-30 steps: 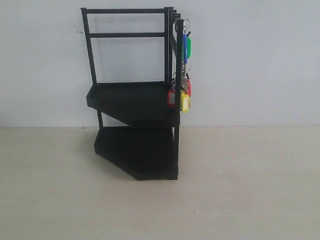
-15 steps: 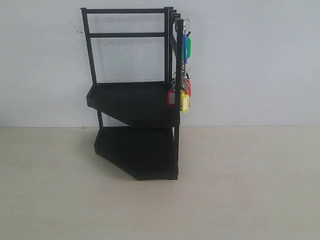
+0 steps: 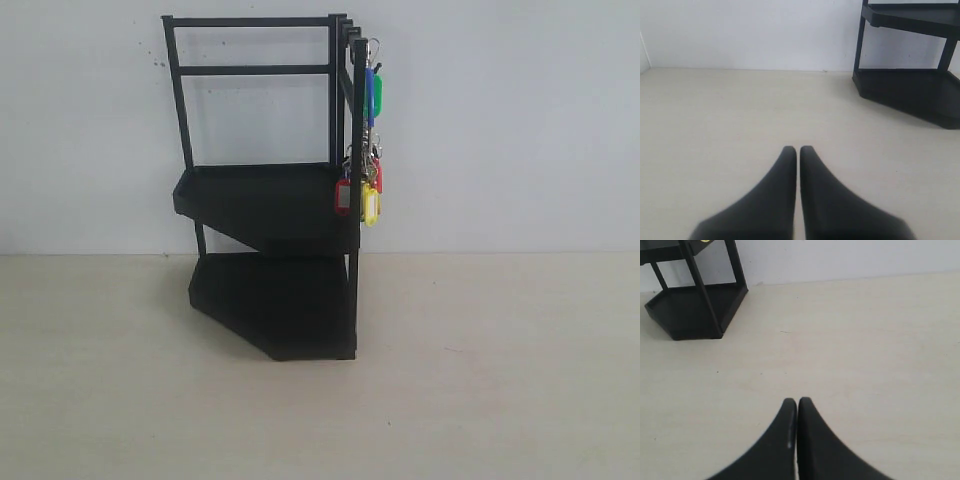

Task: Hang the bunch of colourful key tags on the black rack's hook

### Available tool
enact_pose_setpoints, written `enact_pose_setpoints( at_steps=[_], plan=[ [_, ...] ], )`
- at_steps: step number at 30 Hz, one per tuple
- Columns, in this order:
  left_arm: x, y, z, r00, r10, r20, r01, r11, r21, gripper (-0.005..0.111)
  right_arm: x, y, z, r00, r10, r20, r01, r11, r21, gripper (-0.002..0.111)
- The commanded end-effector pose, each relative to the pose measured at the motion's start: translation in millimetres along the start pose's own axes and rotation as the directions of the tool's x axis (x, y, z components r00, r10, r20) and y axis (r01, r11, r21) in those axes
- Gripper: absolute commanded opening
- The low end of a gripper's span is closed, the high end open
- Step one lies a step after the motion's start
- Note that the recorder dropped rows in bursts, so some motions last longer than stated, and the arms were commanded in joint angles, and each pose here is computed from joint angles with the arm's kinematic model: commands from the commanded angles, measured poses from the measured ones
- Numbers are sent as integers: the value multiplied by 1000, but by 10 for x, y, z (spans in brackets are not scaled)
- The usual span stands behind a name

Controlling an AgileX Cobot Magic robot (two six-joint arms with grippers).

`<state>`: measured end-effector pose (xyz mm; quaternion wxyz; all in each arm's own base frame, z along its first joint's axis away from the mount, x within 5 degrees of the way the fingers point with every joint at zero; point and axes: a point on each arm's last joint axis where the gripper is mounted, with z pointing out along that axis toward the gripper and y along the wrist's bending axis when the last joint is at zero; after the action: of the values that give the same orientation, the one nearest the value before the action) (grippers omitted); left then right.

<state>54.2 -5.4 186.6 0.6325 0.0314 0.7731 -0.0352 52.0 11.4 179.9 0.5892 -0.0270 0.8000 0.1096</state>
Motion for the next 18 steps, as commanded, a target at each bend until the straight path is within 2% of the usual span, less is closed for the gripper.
enact_pose_setpoints(
  at_steps=[1,7,18],
  plan=[
    [-8,0,0,1000,-3,1,3,1000,-1,4,-1,-15,-4,998,-67,4,67,997,24,0],
    [-8,0,0,1000,-3,1,3,1000,-1,4,-9,-63,-7,999,-28,16,26,993,114,0],
    [-8,0,0,1000,-3,1,3,1000,-1,4,-11,-63,-7,999,-26,18,24,993,114,0]
  ],
)
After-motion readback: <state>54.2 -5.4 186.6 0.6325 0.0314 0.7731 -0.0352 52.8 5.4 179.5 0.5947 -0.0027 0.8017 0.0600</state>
